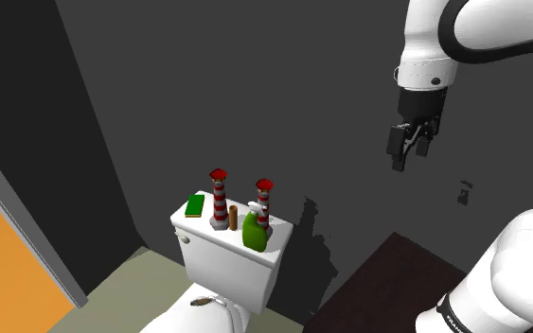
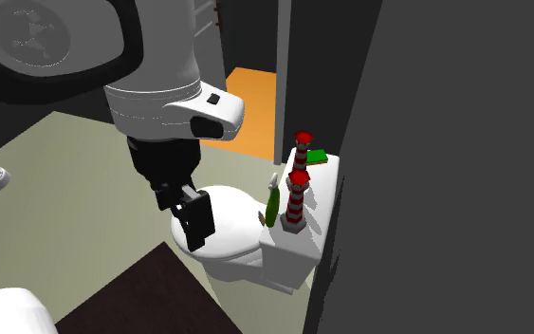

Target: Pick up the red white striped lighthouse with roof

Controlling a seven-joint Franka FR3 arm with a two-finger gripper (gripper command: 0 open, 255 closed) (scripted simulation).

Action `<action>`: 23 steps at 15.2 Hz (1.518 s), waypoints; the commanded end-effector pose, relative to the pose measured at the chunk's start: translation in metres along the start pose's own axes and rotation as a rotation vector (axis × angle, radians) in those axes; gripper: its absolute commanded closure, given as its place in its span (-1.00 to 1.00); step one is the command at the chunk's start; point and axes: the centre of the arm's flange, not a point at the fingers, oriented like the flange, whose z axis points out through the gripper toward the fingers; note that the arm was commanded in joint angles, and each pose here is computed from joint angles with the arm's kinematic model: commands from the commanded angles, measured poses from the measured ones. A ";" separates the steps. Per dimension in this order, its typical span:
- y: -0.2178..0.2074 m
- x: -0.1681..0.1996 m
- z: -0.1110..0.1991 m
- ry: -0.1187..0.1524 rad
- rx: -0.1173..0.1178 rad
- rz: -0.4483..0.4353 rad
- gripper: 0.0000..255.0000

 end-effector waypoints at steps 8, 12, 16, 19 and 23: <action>-0.043 0.084 0.026 -0.027 -0.027 0.071 -1.00; -0.064 0.133 0.043 -0.042 -0.043 0.112 -1.00; -0.083 0.183 0.060 -0.058 -0.058 0.152 -1.00; -0.096 0.220 0.074 -0.070 -0.070 0.183 -1.00; -0.111 0.270 0.093 -0.085 -0.086 0.224 -1.00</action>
